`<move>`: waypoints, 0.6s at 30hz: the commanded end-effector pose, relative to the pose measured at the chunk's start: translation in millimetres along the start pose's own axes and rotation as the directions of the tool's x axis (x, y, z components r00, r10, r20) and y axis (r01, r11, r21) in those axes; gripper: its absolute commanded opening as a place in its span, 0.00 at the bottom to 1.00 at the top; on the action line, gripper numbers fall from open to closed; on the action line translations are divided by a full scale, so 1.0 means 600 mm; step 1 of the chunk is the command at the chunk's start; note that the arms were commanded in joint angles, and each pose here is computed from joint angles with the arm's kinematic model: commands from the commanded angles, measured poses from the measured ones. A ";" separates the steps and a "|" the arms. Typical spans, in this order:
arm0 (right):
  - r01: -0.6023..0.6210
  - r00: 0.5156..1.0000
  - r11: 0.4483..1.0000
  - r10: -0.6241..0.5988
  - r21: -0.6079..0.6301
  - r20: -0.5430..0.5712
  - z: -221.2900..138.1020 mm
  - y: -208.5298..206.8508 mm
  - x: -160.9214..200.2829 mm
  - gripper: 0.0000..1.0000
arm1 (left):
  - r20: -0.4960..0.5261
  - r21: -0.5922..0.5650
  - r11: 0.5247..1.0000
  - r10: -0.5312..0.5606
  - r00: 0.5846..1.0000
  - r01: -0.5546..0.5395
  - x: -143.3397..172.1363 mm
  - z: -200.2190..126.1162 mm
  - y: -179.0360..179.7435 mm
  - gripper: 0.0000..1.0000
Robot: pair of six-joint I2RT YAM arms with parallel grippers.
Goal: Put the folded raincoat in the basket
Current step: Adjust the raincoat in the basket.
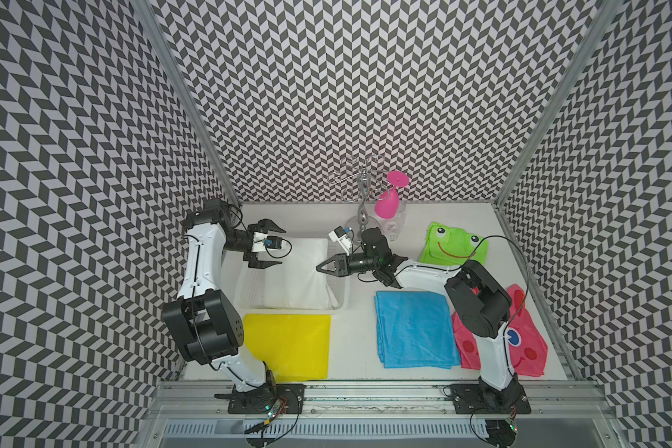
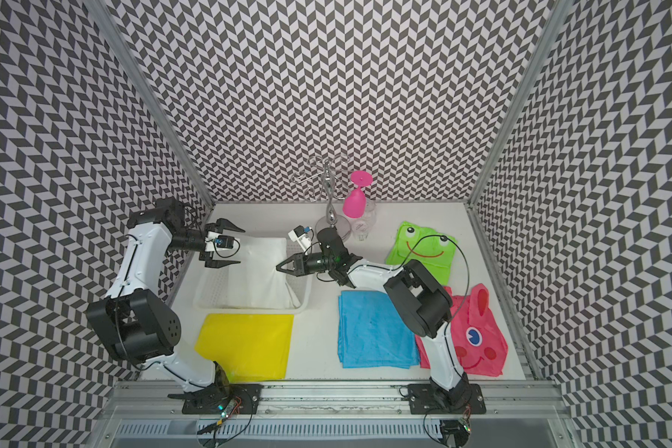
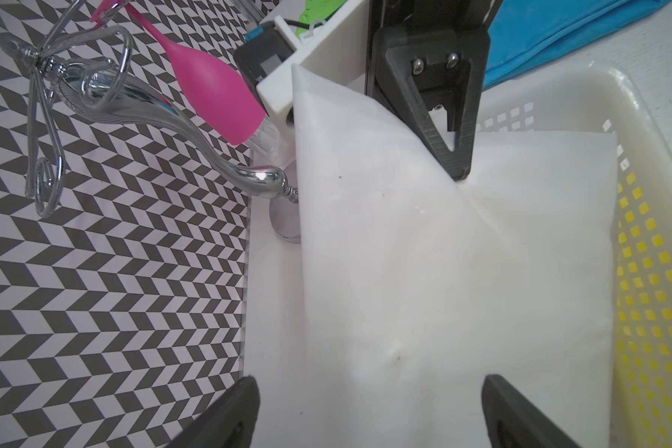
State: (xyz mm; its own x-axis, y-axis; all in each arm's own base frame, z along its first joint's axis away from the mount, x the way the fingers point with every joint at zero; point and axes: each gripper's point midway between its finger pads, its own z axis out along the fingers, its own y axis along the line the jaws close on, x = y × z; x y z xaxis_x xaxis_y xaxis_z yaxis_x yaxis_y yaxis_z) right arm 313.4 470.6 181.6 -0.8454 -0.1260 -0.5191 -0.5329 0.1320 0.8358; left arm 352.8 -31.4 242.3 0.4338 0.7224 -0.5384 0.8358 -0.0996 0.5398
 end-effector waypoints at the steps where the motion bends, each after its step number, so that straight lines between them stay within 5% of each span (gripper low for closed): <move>1: -0.067 0.998 0.997 0.066 0.035 0.019 0.004 -0.006 -0.001 0.00 | 0.005 -0.056 0.997 0.062 0.998 -0.062 -0.004 -0.010 0.026 0.93; 6: -0.114 0.993 0.983 0.117 0.142 -0.008 0.016 -0.061 0.012 0.00 | -0.030 -0.171 0.983 -0.065 0.997 0.059 0.028 -0.010 0.078 0.96; 11: -0.107 0.994 0.967 0.108 0.231 0.009 0.018 -0.099 0.008 0.00 | 0.013 -0.353 0.870 -0.363 0.932 0.344 0.071 -0.016 0.133 0.99; 14: -0.100 0.995 0.969 0.097 0.226 0.024 0.016 -0.099 -0.004 0.00 | 0.019 -0.360 0.848 -0.411 0.912 0.389 0.081 -0.001 0.108 0.99; 18: -0.074 0.996 0.976 0.062 0.205 0.061 0.009 -0.079 -0.036 0.00 | 0.008 -0.315 0.884 -0.361 0.933 0.345 0.072 0.021 0.056 1.00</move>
State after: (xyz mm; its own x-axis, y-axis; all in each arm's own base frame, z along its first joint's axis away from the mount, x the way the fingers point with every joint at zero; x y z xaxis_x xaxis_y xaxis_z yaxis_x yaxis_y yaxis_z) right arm 343.6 471.8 147.3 -0.8924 -0.0854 -0.4432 -0.4450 0.3305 0.8323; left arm 406.9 -9.5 210.9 0.0635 0.7102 -0.7011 0.8187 0.3647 0.4435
